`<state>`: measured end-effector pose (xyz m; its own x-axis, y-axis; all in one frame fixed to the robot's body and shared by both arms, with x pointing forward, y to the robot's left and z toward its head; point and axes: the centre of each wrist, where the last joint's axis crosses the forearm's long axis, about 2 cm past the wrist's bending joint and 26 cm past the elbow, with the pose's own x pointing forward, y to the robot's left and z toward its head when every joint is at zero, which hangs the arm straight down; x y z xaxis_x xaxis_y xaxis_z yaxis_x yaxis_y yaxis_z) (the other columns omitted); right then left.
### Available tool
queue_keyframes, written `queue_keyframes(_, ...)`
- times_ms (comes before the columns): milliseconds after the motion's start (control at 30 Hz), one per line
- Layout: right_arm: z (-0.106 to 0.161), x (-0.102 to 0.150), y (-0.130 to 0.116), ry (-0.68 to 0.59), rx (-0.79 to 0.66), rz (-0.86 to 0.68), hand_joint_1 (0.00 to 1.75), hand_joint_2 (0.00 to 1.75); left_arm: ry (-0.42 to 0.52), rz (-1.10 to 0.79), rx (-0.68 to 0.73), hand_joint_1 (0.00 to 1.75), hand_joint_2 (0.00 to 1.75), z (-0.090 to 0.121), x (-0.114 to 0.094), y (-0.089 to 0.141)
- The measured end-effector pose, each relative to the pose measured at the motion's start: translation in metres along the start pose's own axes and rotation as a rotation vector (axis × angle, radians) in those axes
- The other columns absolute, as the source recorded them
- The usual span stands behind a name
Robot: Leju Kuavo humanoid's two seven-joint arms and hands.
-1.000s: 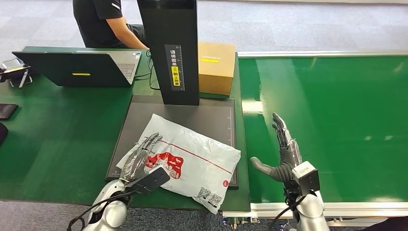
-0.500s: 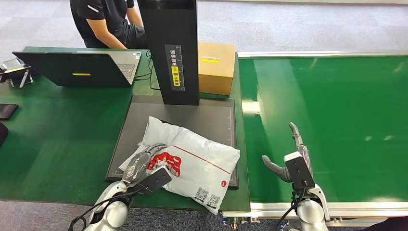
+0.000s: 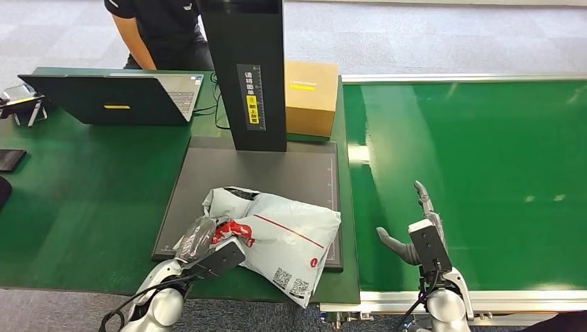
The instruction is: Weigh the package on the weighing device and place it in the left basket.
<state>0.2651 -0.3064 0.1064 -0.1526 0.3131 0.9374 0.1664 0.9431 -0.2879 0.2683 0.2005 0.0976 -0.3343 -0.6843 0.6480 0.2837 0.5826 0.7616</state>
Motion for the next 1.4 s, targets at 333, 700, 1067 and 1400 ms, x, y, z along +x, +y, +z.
queue_keyframes(333,0.0,-0.001,0.0,0.004,0.002,-0.001,0.0,1.75,-0.001,0.005,0.002,1.75,1.75,0.0,0.0,0.0)
queue_keyframes(700,0.002,-0.002,0.0,0.009,0.008,-0.013,0.0,1.75,0.017,0.115,0.154,1.75,1.75,0.005,-0.012,0.009)
queue_keyframes(1067,0.012,-0.007,0.001,0.018,0.022,-0.026,0.0,1.75,0.195,0.088,0.612,1.75,1.75,0.032,-0.062,0.062)
queue_keyframes(1400,0.012,-0.008,-0.002,0.022,0.011,-0.025,0.0,1.75,0.423,-0.12,0.97,1.75,1.75,0.068,-0.116,0.118)
